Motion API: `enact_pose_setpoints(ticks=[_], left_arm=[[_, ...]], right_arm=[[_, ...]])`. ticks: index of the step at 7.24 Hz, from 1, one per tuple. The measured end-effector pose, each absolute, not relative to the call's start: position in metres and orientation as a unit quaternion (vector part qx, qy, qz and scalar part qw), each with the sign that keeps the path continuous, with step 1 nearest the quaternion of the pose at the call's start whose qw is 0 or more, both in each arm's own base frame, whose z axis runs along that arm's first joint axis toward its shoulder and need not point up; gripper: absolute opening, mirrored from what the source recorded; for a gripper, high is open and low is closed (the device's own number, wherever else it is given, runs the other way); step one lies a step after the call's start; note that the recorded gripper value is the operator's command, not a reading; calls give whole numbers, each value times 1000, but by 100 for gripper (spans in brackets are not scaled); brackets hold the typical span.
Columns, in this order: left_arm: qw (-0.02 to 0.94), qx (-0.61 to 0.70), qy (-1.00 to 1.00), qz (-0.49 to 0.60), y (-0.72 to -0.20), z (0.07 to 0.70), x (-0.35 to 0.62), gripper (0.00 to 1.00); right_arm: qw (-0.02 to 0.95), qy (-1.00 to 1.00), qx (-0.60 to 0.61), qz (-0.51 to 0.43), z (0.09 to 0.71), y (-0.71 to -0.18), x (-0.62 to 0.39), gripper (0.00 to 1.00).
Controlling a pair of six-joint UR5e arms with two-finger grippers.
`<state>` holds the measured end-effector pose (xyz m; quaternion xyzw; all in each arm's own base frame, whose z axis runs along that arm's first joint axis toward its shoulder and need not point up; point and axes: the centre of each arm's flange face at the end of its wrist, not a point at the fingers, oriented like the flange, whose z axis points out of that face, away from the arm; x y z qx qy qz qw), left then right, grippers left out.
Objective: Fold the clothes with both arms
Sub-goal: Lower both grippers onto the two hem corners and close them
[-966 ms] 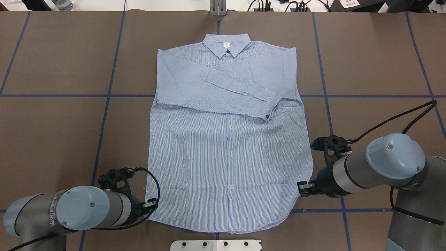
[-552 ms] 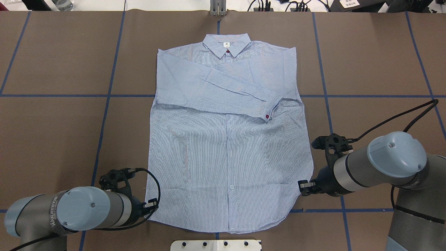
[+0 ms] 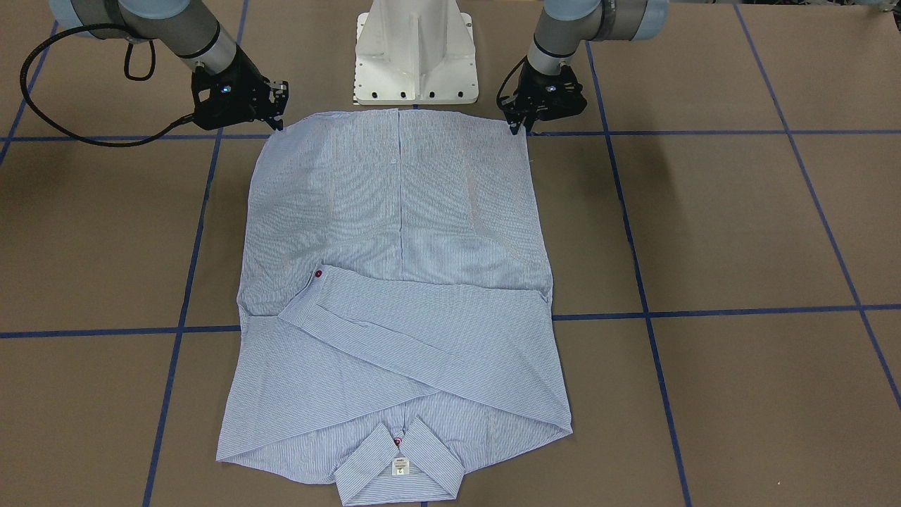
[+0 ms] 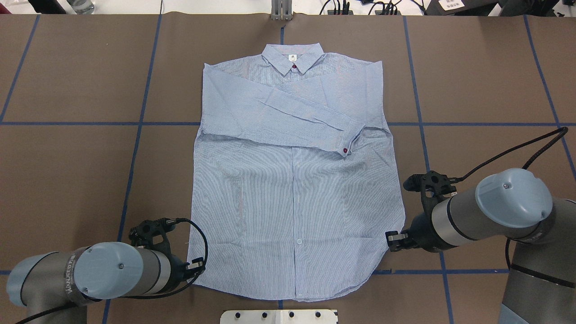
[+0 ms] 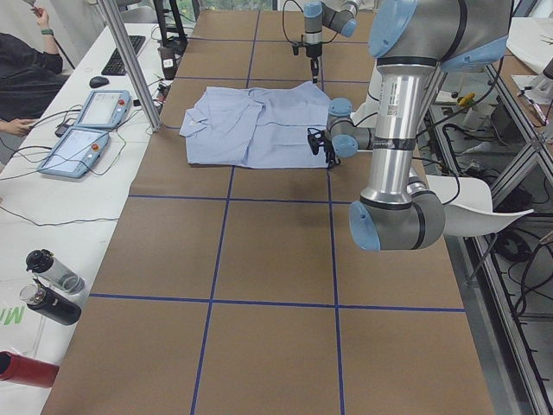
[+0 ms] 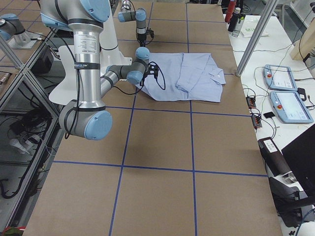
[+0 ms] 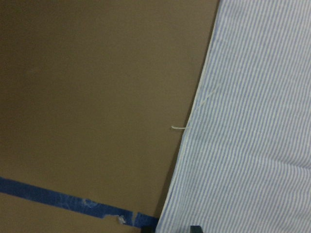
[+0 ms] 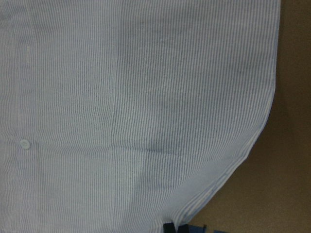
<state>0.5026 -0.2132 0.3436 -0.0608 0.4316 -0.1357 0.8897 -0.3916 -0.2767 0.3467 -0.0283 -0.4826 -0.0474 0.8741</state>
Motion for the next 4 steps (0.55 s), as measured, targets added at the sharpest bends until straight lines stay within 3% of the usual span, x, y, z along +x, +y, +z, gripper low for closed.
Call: enact_pose_setpoints(ticks=[1,4], left_arm=[[890,-61,431,-135,-213,344,503,29],[890,-61,430,-135,-212,345,504,0]], right_arm=[[874,-482,-28,-47,347,-277,-391,0],[874,-482,-28,-46,347,-278,-391,0]])
